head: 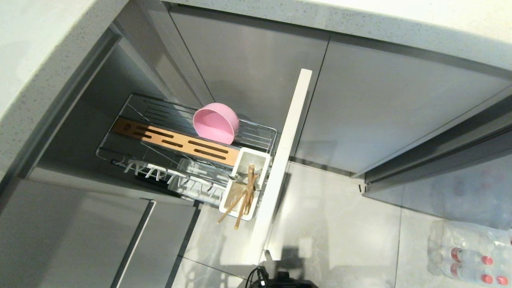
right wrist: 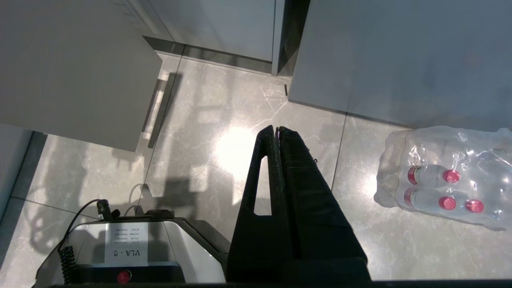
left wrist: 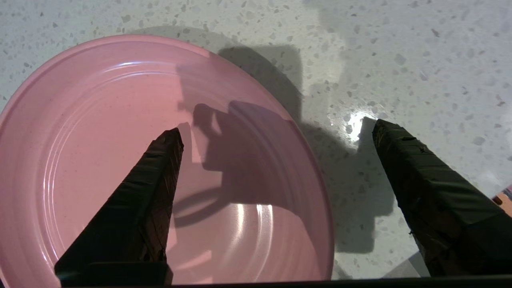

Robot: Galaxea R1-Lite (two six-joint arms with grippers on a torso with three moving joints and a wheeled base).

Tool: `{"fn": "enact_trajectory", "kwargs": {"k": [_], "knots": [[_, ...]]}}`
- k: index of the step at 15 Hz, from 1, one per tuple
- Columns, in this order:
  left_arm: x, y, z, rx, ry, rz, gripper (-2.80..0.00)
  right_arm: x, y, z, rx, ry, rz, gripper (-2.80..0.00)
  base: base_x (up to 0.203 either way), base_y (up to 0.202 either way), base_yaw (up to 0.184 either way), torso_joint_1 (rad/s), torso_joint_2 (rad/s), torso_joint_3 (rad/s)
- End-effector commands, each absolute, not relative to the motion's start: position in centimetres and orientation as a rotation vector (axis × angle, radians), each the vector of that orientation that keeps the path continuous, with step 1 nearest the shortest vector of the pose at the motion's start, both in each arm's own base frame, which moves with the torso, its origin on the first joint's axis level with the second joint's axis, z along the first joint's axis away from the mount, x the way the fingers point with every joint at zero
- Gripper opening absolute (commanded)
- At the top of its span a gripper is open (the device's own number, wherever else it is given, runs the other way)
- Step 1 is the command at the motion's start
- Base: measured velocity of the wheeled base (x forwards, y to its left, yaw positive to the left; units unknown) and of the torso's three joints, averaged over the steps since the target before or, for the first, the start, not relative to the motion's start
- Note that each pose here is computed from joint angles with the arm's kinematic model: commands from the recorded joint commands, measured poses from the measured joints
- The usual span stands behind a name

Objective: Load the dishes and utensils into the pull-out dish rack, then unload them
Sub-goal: Pick up the plate and place it in the cupboard

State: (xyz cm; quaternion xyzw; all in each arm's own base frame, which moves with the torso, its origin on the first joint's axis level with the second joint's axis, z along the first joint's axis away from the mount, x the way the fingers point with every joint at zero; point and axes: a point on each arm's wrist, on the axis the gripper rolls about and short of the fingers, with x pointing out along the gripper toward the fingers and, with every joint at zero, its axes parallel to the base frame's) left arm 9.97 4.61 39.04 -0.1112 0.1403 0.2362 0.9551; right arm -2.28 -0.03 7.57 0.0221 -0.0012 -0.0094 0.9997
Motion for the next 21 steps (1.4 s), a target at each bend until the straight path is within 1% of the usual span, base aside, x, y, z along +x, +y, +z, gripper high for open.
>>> {"fn": "enact_trajectory", "kwargs": {"k": [1,14,15,21], "knots": [[10.33,4.9,38.81,-0.234,0.3,0.491,0.0,-2.28,-0.03,7.58,0.045,-0.003,-0.019,-2.8,0.0,0.0,0.0,0.0,0.0,0.0],[10.92,5.44,38.05,-0.285,0.306,0.51,0.0,-2.28,-0.03,7.58,0.045,-0.003,-0.018,-2.8,0.0,0.0,0.0,0.0,0.0,0.0],[10.91,5.43,38.05,-0.285,0.306,0.508,-2.8,-2.28,-0.03,7.58,0.045,-0.003,-0.018,-2.8,0.0,0.0,0.0,0.0,0.0,0.0],[10.71,5.33,37.95,-0.299,0.304,0.509,-2.8,-2.28,-0.03,7.58,0.045,-0.003,-0.018,-2.8,0.0,0.0,0.0,0.0,0.0,0.0]]}}
